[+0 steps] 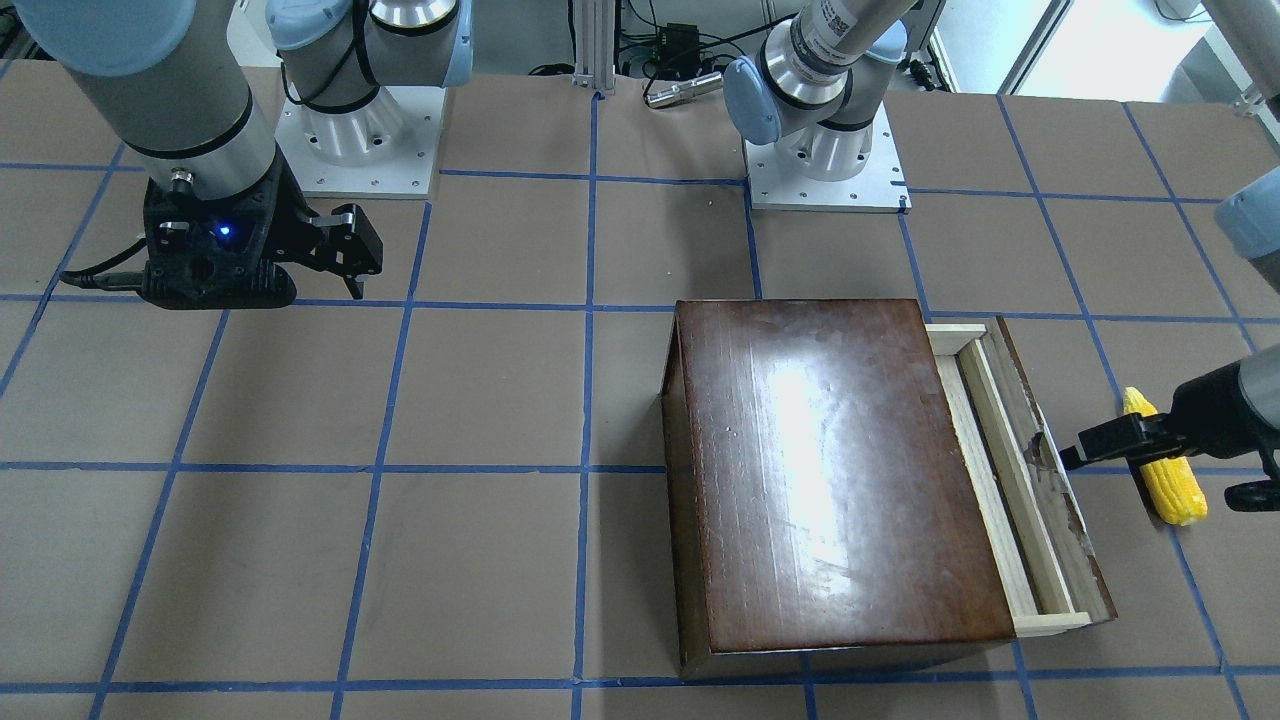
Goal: Open drawer and put corn inside
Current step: 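Release the handle and lower the left gripper onto the yellow corn cob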
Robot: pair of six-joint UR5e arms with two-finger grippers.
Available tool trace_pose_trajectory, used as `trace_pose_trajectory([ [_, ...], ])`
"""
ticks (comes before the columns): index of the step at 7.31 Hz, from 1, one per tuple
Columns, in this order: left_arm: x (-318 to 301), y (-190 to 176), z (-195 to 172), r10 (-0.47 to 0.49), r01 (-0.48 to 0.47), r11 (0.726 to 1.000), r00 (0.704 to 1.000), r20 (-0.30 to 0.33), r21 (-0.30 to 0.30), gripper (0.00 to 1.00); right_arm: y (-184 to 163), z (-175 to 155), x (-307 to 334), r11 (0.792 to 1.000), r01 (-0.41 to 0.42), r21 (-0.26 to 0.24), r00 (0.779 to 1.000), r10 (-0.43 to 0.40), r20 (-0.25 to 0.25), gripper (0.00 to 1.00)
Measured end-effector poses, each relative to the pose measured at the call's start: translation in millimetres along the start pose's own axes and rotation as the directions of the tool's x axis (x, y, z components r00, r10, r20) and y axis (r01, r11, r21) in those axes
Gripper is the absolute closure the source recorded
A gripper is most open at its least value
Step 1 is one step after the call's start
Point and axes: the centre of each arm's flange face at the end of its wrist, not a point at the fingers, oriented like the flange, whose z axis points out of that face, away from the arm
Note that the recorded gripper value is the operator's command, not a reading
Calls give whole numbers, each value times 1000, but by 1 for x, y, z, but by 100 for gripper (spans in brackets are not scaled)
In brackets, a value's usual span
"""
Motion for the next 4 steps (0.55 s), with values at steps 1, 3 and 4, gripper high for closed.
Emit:
trace_pose_trajectory([
  [1,-15,6,-9,-6,6,1000,999,47,-2,0,0,0,0,1000,0,0,1000,0,0,0],
  [3,-62,12,-15,-15,12,1000,993,116,28,0,0,0,0,1000,0,0,1000,0,0,0],
  [4,-81,10,-12,-10,4,999,991,136,50,0,0,0,0,1000,0,0,1000,0,0,0],
])
